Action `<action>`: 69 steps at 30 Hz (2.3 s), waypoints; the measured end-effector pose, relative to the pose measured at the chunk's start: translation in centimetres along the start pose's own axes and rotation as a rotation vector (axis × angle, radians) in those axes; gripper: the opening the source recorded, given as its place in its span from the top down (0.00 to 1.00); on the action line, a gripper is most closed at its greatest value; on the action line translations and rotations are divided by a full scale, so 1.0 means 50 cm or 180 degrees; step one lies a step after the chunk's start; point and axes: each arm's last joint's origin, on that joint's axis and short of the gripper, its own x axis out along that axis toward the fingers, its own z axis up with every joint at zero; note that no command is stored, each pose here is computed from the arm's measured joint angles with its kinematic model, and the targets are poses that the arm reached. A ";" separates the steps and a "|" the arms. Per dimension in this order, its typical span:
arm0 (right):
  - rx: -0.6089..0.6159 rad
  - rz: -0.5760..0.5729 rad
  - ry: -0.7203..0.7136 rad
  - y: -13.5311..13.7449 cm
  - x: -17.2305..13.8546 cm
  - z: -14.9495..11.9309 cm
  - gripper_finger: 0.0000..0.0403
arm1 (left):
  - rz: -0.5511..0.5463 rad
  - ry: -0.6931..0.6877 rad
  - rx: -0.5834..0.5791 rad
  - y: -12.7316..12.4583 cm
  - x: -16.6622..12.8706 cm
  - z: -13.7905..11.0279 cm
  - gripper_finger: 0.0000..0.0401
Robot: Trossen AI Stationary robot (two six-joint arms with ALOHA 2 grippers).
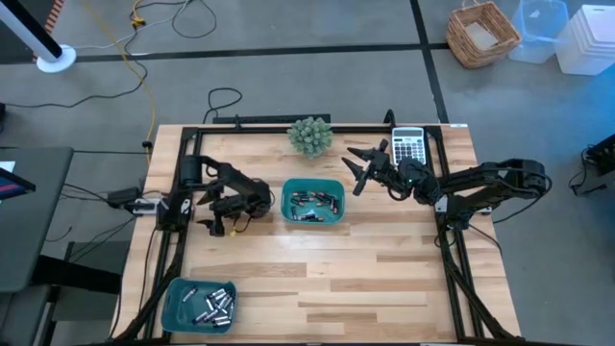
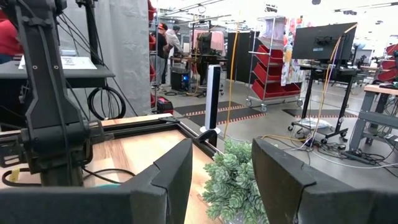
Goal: Sort batteries
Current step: Put the black battery into the green bin
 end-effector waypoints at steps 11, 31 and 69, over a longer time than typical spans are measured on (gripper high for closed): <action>0.0000 0.0002 0.0000 0.000 0.000 0.000 0.55 | -0.0161 0.0114 0.0102 0.007 0.041 -0.003 0.26; 0.0005 0.0023 -0.0006 0.003 -0.001 0.001 0.55 | -0.0123 0.0101 0.0189 0.017 0.067 -0.002 0.26; -0.0001 0.0023 0.0009 0.003 -0.001 0.000 0.55 | -0.0254 -0.1173 -0.0354 0.022 0.033 -0.059 0.28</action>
